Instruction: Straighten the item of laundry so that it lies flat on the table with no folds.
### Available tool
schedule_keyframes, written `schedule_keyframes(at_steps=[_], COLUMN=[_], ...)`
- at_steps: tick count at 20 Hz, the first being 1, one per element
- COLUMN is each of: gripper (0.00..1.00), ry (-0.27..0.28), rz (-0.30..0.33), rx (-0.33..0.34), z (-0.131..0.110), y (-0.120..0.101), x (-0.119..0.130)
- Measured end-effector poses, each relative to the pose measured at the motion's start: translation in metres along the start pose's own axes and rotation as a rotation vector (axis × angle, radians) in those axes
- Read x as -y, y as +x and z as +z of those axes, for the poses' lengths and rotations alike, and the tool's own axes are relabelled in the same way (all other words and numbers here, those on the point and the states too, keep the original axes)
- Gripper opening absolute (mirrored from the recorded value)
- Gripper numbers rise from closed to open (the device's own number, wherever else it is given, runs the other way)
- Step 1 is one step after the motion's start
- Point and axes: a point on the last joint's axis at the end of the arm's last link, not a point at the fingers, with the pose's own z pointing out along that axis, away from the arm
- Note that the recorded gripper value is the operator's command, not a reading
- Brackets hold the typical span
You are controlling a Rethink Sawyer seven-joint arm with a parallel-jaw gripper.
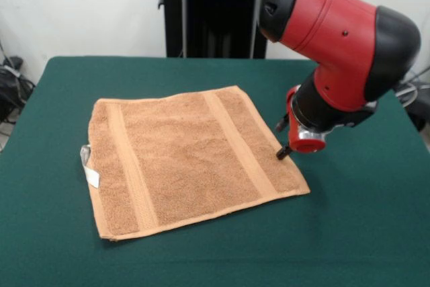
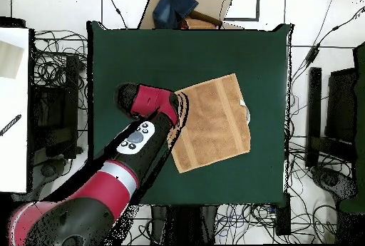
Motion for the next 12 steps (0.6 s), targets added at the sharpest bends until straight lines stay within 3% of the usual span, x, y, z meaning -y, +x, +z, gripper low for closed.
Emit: schedule_keyframes(at_steps=[12], gripper=[1.00], ry=[0.009], rz=[0.000], rx=[-0.006], z=[-0.0045], y=[0.0006], x=[0.0013])
